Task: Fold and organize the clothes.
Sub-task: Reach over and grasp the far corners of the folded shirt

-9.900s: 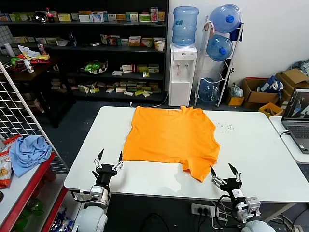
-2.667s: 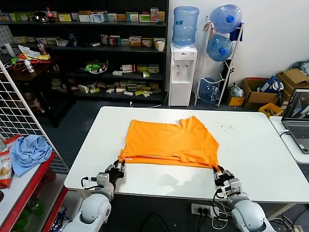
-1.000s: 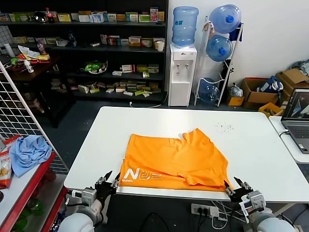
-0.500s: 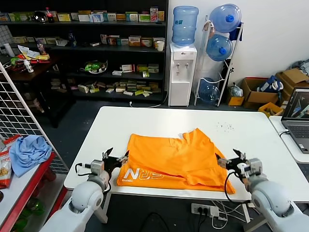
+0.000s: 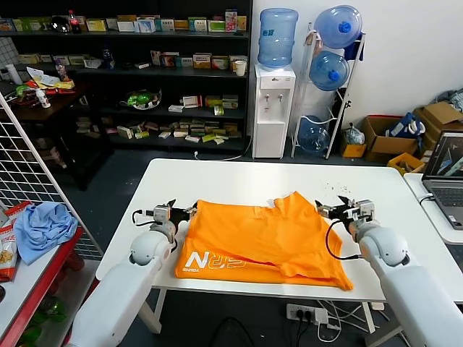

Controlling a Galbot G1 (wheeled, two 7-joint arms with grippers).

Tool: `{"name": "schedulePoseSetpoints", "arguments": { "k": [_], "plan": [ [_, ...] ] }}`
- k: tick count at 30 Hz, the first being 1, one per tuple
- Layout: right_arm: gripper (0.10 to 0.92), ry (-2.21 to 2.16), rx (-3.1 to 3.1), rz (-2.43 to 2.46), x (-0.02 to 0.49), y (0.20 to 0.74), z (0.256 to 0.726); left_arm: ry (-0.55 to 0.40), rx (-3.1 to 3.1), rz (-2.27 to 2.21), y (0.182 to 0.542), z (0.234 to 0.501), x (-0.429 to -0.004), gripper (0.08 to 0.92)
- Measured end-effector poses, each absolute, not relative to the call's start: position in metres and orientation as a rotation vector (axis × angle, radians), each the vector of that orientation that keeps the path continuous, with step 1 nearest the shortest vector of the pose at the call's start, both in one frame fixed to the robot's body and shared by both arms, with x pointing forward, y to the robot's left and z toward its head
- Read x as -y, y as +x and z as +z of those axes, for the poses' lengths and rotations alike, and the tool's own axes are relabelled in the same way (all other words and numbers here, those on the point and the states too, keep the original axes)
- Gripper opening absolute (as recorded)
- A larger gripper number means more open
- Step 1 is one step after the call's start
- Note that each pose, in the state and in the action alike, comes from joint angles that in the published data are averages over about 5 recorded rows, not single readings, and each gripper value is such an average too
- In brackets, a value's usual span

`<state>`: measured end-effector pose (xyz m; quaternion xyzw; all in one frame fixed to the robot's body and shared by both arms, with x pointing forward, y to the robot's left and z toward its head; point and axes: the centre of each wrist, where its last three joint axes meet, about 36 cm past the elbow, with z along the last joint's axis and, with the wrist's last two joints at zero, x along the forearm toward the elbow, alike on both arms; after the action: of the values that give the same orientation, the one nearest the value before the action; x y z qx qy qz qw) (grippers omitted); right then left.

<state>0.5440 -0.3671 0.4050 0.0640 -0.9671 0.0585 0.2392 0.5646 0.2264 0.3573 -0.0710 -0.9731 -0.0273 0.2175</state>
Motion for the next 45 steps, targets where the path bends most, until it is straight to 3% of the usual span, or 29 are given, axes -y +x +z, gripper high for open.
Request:
{"name": "schedulePoseSetpoints", "arguments": {
  "k": [9,17,32,40,45],
  "plan": [
    [0.798,0.183,2.587,0.133,0.360,0.566,0.375,-0.181,2.645,-0.096,0.591,0.343,-0.215,0.823],
    [0.580,0.204,2.552,0.119,0.342,0.578,0.360,-0.184,2.612,-0.096,0.594,0.335,-0.211,0.807],
    [0.155,0.199,2.502,0.088,0.318,0.584,0.345,-0.205,2.601,-0.080,0.589,0.331,-0.209,0.395],
    [0.124,0.170,2.514,0.058,0.316,0.581,0.349,-0.225,2.610,-0.061,0.579,0.331,-0.209,0.161],
    [0.124,0.157,2.544,0.069,0.317,0.572,0.358,-0.235,2.634,-0.061,0.570,0.336,-0.212,0.089]
  ]
}}
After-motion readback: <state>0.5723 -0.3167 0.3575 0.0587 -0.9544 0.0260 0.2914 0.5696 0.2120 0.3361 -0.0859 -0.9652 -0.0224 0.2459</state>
